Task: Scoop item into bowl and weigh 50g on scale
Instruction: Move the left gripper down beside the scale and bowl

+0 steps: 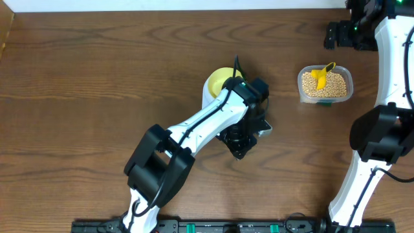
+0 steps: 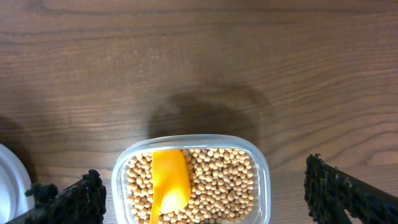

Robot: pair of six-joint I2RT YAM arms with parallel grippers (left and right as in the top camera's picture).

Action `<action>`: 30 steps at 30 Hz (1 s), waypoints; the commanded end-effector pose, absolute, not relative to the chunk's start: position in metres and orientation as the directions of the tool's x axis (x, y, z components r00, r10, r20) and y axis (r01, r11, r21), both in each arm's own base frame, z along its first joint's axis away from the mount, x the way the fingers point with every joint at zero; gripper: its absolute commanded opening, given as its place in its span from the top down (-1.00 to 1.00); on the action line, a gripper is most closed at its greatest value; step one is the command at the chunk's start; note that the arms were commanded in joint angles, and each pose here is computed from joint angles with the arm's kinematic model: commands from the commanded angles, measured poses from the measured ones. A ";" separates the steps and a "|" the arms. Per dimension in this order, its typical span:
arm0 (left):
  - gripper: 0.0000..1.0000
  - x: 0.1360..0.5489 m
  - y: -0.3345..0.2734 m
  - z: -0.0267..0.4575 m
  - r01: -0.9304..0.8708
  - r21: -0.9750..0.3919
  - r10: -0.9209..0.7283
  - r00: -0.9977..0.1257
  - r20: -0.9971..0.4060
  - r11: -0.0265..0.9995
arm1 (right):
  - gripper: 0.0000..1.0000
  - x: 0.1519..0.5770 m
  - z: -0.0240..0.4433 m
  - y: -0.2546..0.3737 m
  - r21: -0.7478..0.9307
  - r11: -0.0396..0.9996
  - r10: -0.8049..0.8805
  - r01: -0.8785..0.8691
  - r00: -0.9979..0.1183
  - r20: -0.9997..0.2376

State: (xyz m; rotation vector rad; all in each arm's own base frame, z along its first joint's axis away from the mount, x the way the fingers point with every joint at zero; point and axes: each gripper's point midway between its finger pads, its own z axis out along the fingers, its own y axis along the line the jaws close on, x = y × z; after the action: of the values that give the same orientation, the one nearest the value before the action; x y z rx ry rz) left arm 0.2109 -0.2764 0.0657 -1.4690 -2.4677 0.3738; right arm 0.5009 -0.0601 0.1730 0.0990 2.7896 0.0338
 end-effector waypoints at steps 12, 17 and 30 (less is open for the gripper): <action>-0.42 0.238 -0.281 0.055 0.915 -0.232 0.939 -0.344 -0.015 0.331 | -0.99 0.502 0.173 -0.059 0.039 0.996 0.083 0.074 -0.936 -0.341; -0.55 0.244 -0.287 0.053 0.933 -0.216 0.951 -0.304 -0.053 0.287 | -0.99 0.502 0.173 -0.059 0.039 0.996 0.083 0.074 -0.936 -0.341; -0.60 0.236 -0.281 0.034 0.943 -0.253 0.974 -0.227 -0.006 0.218 | -0.99 0.502 0.173 -0.059 0.039 0.996 0.083 0.074 -0.936 -0.341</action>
State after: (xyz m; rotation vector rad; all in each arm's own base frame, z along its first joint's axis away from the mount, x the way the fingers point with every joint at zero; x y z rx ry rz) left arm 0.2408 -0.2872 0.0436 -1.7968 -2.4083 0.3229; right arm 0.5009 -0.0601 0.1730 0.0990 2.7896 0.0338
